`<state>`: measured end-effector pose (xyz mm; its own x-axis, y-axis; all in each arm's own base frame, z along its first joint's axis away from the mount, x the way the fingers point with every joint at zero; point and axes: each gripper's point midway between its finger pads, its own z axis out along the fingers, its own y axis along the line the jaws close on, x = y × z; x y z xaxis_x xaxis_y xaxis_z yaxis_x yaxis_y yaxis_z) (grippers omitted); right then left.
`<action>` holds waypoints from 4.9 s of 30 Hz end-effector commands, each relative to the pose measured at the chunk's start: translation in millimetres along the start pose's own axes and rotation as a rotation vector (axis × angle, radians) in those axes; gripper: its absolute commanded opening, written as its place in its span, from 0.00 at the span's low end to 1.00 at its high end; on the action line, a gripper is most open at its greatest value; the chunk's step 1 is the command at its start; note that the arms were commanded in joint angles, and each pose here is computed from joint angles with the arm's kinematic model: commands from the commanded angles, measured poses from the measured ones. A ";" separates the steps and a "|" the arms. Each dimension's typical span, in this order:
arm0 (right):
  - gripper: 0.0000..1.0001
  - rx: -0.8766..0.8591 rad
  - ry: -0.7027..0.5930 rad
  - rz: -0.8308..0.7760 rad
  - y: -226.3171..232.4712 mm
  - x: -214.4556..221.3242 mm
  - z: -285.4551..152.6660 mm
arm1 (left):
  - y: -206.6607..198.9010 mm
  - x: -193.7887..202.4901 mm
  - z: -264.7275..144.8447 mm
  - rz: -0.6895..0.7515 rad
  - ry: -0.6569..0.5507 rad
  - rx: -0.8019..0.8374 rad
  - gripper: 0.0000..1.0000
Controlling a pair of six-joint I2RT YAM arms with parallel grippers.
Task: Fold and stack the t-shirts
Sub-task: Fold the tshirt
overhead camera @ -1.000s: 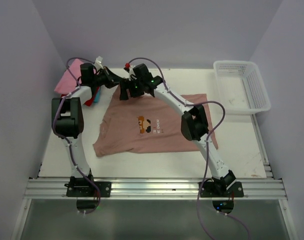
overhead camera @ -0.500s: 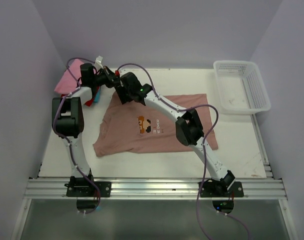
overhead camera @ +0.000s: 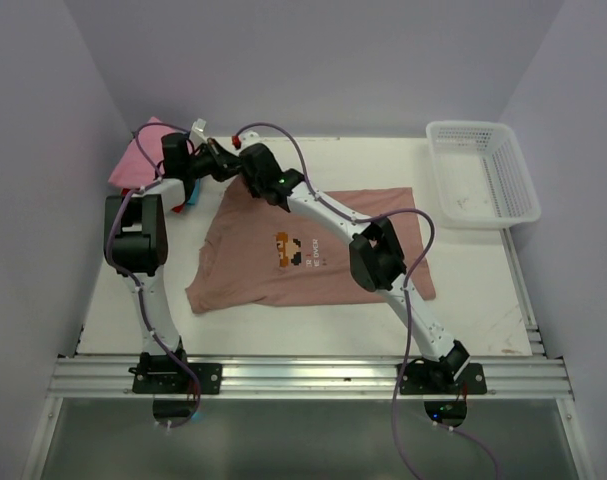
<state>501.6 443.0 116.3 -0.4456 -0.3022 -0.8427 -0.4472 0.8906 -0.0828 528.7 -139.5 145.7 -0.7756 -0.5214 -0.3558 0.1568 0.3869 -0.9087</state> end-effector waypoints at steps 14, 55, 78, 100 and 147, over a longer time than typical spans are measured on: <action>0.22 0.243 -0.067 -0.135 -52.5 -38.6 -35.1 | -21.4 -17.9 -17.2 0.067 -0.040 0.060 0.00; 0.68 0.393 -0.025 0.126 -172.6 -49.0 -103.3 | -23.6 -16.0 -26.9 0.040 -0.053 0.078 0.00; 0.74 0.903 0.318 0.384 -395.7 78.9 -140.9 | -37.8 69.7 -83.7 -0.015 0.021 -0.025 0.00; 0.71 0.798 0.405 0.422 -391.8 112.2 -109.7 | 19.9 206.3 -150.2 -0.082 0.117 -0.253 0.00; 0.38 0.912 0.469 0.598 -378.0 202.1 -99.7 | 8.7 197.9 -153.9 -0.041 0.133 -0.246 0.00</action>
<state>489.0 17.4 30.2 -0.7621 0.2904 -0.5787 0.5165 0.8117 -0.2728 276.5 -124.6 89.5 -0.8601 -0.4574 -0.2256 -0.0715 0.5461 -0.8346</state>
